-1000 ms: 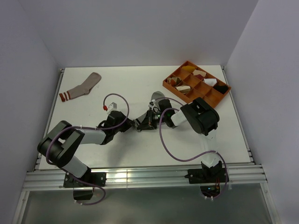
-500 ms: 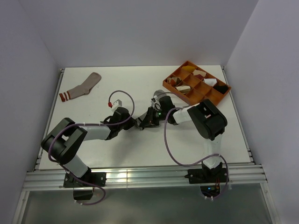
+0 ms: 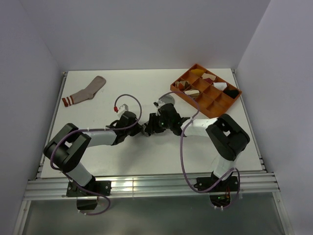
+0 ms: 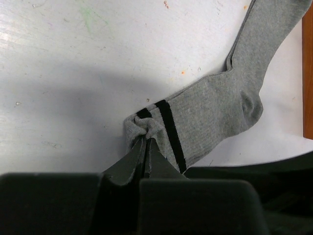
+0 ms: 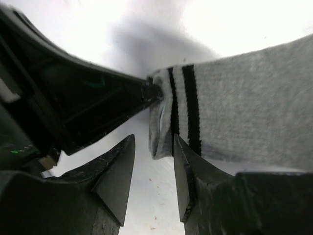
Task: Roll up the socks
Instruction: Roll the sock at the center of the board.
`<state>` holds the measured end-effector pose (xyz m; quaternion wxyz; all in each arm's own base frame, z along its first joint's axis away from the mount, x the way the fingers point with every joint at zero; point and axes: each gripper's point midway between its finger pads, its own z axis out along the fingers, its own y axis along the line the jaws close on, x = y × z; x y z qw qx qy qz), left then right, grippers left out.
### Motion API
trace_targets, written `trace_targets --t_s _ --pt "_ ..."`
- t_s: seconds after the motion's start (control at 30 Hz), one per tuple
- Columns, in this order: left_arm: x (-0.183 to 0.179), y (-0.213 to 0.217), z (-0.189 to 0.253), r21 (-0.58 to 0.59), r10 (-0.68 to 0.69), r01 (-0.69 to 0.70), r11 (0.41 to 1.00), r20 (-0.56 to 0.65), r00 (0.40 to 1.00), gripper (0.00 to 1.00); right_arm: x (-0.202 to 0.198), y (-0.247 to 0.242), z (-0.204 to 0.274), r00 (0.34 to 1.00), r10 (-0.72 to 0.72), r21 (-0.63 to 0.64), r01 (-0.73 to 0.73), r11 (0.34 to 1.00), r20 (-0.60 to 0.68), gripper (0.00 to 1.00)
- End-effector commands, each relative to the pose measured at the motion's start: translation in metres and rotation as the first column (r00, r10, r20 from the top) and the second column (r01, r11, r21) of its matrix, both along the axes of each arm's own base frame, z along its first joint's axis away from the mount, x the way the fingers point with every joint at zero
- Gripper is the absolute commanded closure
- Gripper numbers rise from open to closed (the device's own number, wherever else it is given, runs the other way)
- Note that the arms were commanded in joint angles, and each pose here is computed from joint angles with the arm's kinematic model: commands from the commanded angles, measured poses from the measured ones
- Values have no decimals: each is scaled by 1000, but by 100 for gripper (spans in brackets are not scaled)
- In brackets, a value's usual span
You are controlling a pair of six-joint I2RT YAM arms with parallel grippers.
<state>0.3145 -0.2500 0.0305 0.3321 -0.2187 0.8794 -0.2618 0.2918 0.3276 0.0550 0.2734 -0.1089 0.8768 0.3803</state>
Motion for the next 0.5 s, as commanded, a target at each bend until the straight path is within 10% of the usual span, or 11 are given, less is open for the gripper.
trace_targets --t_s 0.0,0.47 --pt "-4 2 -9 43 3 -2 999 -41 999 100 -2 -1 -13 993 8 -129 8 992 119 55" --pt "-3 0 -9 37 11 -9 999 -57 998 100 -11 16 -27 977 70 -294 -8 956 201 55"
